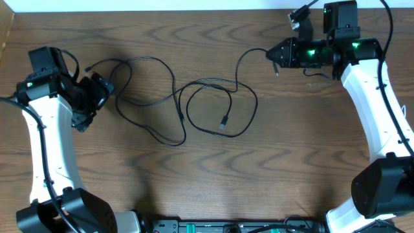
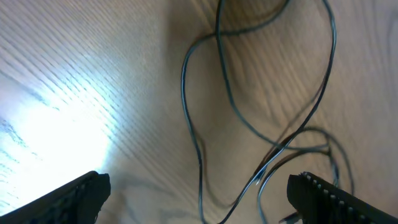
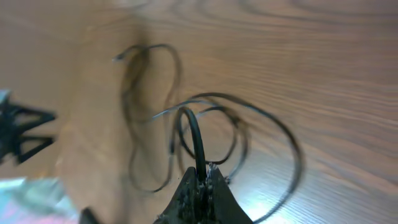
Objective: Untangle cables
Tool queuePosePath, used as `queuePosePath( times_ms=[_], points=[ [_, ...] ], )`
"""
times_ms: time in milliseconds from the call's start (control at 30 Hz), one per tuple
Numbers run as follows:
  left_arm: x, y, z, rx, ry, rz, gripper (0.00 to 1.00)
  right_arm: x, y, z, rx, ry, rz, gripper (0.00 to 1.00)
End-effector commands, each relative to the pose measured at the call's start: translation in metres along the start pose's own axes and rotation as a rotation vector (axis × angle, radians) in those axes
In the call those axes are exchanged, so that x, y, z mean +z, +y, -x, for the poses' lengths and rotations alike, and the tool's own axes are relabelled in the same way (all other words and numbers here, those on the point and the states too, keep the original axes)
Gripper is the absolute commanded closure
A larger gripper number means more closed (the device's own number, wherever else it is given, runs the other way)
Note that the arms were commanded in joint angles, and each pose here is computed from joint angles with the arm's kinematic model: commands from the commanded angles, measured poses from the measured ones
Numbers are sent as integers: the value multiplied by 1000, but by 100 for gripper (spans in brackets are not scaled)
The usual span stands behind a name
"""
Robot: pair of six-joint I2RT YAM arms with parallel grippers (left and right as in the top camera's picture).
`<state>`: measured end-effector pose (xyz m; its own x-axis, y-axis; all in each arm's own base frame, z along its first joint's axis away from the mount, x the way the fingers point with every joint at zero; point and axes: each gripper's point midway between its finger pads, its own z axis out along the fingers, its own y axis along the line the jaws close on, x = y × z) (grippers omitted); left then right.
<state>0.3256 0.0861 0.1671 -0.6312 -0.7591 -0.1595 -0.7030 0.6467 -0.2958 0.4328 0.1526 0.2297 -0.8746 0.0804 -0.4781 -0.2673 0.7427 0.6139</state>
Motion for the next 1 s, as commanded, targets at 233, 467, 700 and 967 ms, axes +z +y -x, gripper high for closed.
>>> queuePosePath(
  times_ms=[233, 467, 700, 967],
  points=[
    [19, -80, -92, 626, 229, -272, 3, -9, 37, -2, -24, 26, 226, 99],
    [22, -125, -119, 820, 176, -335, 2, -13, 29, -1, -4, 20, 214, 99],
    [34, -155, -149, 1046, 164, -396, 2, -19, 49, -5, -6, 44, 333, 93],
    [81, -185, -193, 1240, 218, -433, 2, -47, 85, -11, 6, 93, 616, 92]
  ],
)
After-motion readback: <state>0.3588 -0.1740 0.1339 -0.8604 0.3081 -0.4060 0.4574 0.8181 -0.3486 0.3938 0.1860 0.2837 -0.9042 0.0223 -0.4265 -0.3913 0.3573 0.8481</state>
